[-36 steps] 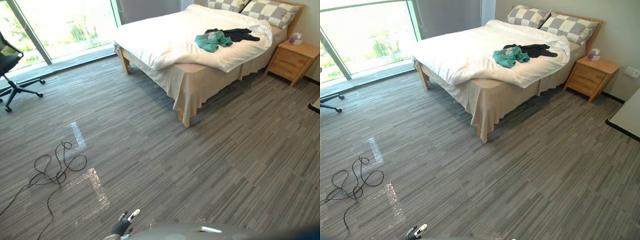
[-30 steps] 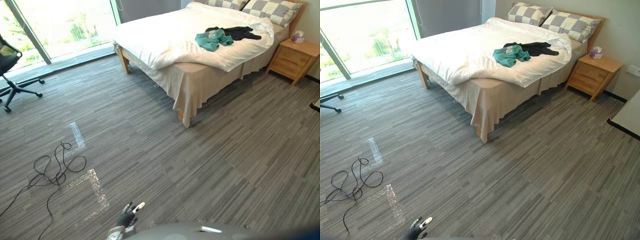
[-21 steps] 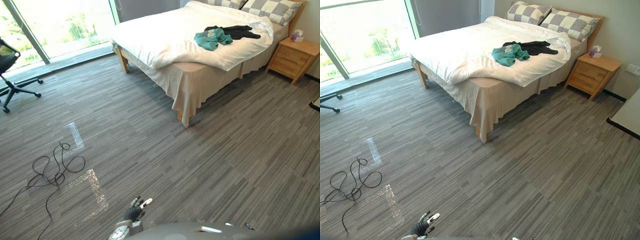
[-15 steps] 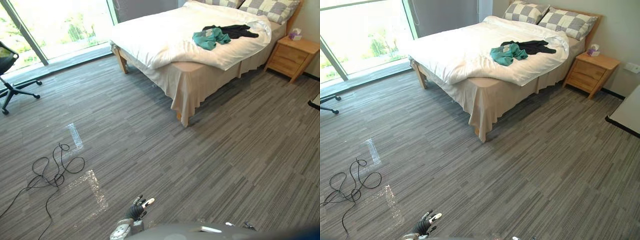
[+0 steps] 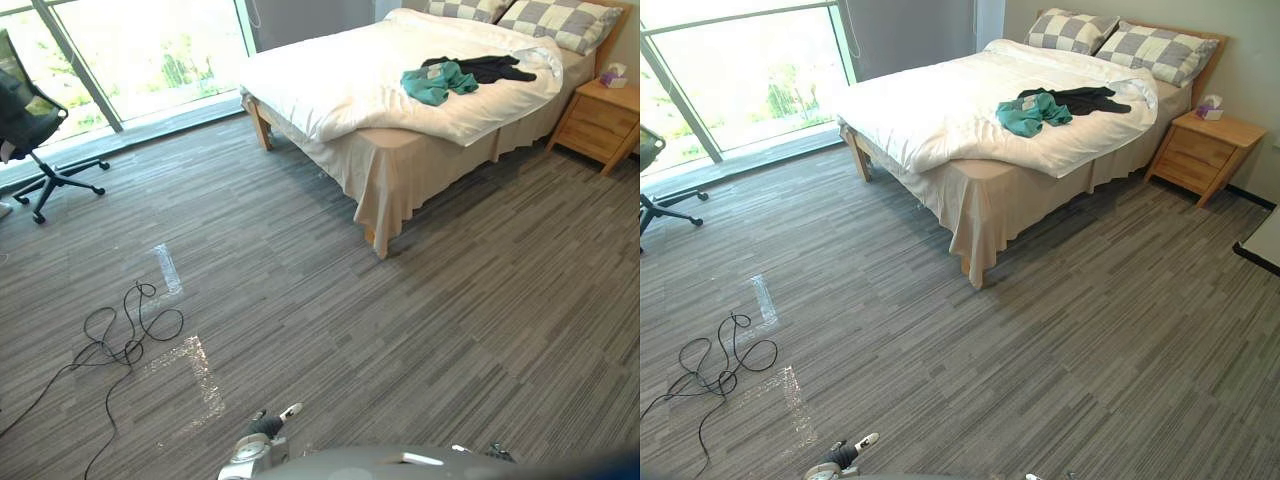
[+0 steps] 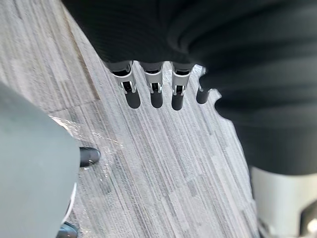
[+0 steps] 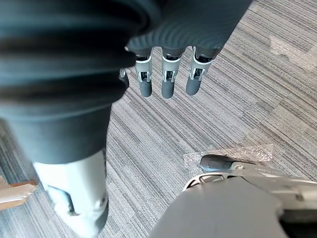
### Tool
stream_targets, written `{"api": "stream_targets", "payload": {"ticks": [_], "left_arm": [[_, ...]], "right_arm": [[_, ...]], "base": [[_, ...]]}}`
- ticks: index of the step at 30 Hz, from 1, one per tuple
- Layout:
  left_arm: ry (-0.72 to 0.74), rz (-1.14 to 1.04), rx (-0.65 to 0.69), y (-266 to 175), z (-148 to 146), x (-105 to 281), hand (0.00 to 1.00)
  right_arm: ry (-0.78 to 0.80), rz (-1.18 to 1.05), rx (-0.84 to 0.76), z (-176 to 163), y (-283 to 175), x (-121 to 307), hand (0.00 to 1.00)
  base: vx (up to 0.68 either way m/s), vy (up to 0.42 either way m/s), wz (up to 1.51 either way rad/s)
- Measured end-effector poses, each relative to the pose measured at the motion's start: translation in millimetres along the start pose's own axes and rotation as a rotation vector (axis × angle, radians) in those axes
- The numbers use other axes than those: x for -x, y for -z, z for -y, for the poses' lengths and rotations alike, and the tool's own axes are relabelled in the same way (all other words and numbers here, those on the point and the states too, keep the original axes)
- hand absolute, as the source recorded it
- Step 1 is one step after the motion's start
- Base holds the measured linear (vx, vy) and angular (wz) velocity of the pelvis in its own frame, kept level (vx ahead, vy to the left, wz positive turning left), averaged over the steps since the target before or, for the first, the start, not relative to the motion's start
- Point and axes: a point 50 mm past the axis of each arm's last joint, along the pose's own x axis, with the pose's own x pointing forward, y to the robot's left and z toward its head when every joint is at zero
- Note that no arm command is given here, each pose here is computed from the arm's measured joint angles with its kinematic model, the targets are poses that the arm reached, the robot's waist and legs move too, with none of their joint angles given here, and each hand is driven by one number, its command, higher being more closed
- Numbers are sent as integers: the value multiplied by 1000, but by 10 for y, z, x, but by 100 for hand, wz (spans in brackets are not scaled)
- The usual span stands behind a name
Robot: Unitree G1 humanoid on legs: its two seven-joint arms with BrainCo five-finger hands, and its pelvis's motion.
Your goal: Tidy the bed and pick cloth on bed and put in laundry
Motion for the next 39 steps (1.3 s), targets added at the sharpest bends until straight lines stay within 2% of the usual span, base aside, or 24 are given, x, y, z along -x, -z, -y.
{"api": "stream_targets", "payload": {"ticks": [6, 11, 16, 20, 25, 27, 31, 34, 39], "left_arm": [[-58, -48, 95, 29, -54, -5, 0], [-29, 9, 77, -20, -46, -8, 0], [121, 174, -85, -223, 27, 1, 0], [143, 201, -158, -326, -55, -17, 0], [215, 217, -241, -451, 81, -19, 0], [201, 217, -256, -462, -10, -34, 0], [218, 185, -230, -262, 39, -2, 0], [238, 236, -198, -295, 108, 34, 0], [201, 381, -81, -465, -1, 86, 0]], "right_arm": [[-3, -10, 6, -14, -26, -12, 0], [5, -19, 7, -17, -37, -17, 0], [33, 14, -103, -40, -123, -18, 0], [29, 15, -165, -111, -134, -13, 0], [34, 32, -240, -79, -276, -35, 0], [21, -20, -250, -167, -140, -6, 0], [75, -155, -310, -40, 310, 78, 0], [98, -135, -241, 82, 295, 61, 0], [74, -35, -156, 80, 81, 14, 0]], "base": [[-30, -19, 4], [-42, -12, -1], [-42, 55, -7], [34, -26, -50], [95, -128, -77], [283, -175, -57], [571, -330, -22], [706, -361, -82], [665, -217, -82]]}}
